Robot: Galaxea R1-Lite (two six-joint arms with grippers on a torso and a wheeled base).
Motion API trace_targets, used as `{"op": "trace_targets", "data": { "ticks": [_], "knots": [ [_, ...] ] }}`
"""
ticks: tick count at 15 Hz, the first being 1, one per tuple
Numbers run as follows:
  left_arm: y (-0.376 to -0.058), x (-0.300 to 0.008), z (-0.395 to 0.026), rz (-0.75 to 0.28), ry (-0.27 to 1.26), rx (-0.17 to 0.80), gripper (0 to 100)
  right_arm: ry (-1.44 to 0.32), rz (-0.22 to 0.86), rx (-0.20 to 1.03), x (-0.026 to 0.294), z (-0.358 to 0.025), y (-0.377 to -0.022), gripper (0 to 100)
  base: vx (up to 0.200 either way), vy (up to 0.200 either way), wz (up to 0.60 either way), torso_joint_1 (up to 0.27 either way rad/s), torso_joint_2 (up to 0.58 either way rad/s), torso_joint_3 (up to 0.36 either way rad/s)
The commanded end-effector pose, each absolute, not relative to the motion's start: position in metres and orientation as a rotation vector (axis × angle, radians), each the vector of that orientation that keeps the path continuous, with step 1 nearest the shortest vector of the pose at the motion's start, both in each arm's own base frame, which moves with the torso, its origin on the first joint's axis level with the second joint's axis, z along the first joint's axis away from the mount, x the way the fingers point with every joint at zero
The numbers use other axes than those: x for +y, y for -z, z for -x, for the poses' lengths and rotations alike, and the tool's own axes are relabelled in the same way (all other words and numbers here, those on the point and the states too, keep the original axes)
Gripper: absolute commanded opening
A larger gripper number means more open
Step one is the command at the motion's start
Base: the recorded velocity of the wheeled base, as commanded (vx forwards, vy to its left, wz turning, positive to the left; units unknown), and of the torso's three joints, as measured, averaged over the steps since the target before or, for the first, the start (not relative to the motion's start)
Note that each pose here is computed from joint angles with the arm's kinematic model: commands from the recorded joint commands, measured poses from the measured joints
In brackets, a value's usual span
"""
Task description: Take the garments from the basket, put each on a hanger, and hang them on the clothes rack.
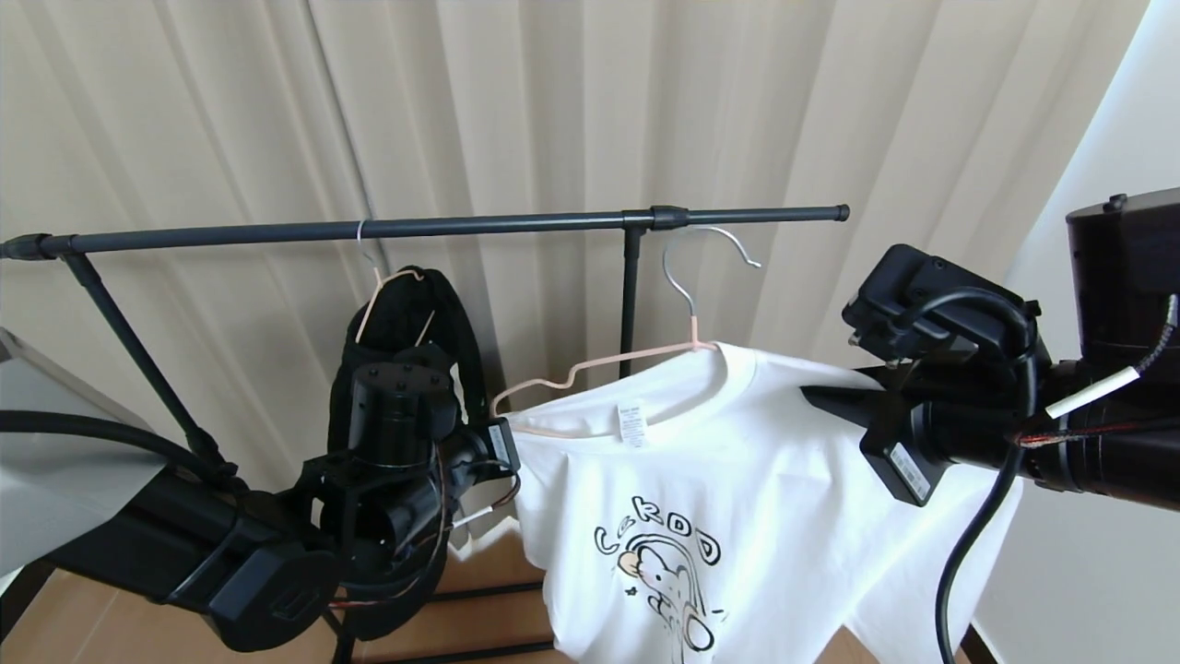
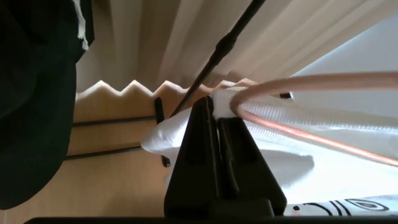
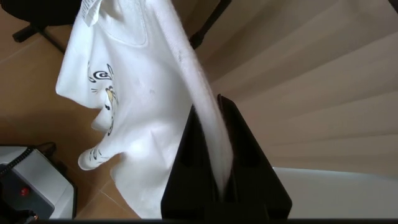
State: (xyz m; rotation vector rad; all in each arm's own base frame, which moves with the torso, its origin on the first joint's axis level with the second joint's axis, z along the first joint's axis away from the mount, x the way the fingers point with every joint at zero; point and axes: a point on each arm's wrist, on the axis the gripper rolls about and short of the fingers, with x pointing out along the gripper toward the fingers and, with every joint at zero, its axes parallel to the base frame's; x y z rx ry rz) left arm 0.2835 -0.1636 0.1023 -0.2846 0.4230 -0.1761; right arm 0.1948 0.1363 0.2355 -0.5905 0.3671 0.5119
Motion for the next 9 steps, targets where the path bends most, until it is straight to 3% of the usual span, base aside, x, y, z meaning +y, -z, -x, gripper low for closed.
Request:
{"op": "trace_targets", "data": {
  "ticks": [1,9],
  "knots": [
    [-0.105,-0.161,-0.284,0.290,0.170,0.413,0,-0.497,0.592,0.378,0.129,-0.190,-0.231,0,0.000,0.000,0.00,0.000,0.00,0.000],
    [-0.134,-0.159,-0.266,0.295,0.217,0.339,0,-0.495,0.582,0.436,0.128,-0.192,-0.211,0,0.000,0.000,0.00,0.000,0.00,0.000]
  ]
}}
